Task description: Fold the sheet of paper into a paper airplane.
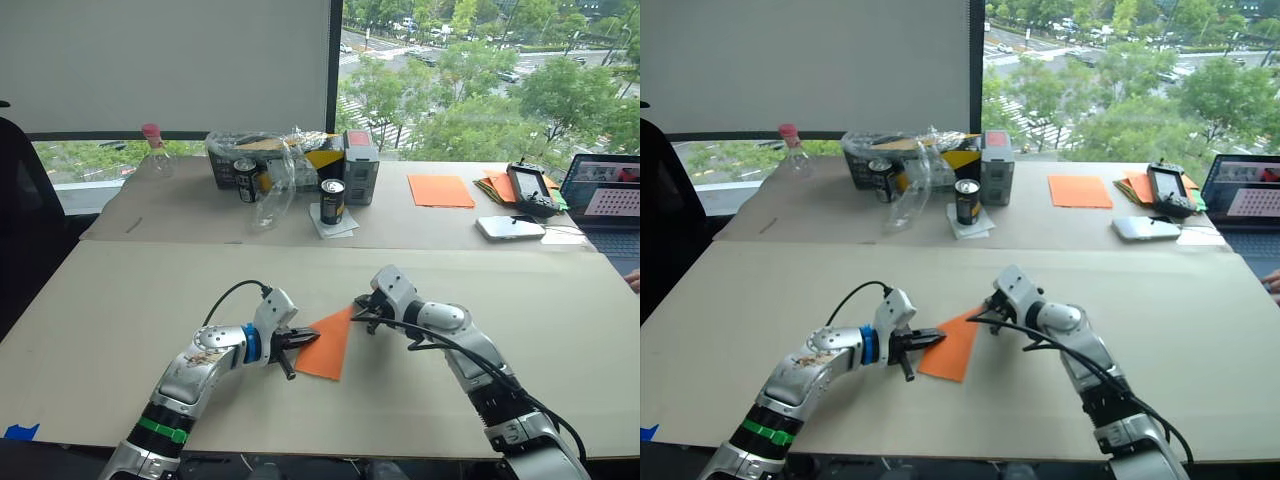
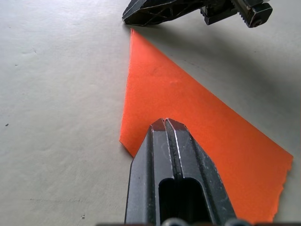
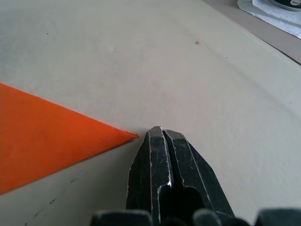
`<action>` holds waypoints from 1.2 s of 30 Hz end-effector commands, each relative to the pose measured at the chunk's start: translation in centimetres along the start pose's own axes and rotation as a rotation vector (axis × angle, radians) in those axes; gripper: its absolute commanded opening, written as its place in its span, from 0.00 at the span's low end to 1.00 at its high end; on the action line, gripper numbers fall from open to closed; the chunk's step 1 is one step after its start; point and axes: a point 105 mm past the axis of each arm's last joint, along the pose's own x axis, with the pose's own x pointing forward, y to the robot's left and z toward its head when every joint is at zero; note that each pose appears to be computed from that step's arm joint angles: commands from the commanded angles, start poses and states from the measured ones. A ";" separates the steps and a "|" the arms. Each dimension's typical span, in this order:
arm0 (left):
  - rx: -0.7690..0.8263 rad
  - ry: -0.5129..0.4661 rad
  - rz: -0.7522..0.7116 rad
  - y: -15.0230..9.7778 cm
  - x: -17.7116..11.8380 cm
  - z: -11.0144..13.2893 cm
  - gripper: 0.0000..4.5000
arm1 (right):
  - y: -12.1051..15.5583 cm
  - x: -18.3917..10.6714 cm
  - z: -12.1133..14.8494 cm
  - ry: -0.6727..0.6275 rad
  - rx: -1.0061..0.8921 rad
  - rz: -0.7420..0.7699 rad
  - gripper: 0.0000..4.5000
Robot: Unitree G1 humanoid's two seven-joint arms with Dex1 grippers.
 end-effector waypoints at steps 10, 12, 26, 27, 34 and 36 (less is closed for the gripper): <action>-0.021 0.017 0.000 0.4 0.2 -0.2 0.01 | 4.9 0.2 2.4 -0.014 -0.044 0.150 0.00; -0.023 0.013 0.001 0.5 0.2 -0.1 0.01 | 5.3 0.2 1.3 0.040 -0.041 0.154 0.00; -0.080 -0.075 -0.004 1.5 2.1 2.4 0.01 | 7.1 -0.7 -1.4 0.158 0.040 0.172 0.00; -0.076 -0.070 -0.013 1.5 2.4 2.4 0.01 | 7.3 -0.7 -1.5 0.160 0.047 0.172 0.00; -0.062 -0.059 -0.034 1.4 3.6 2.3 0.01 | 7.2 -0.8 -1.5 0.169 0.067 0.154 0.00; -0.059 -0.058 -0.038 1.4 3.8 2.3 0.01 | 7.2 -0.8 -1.5 0.169 0.069 0.151 0.00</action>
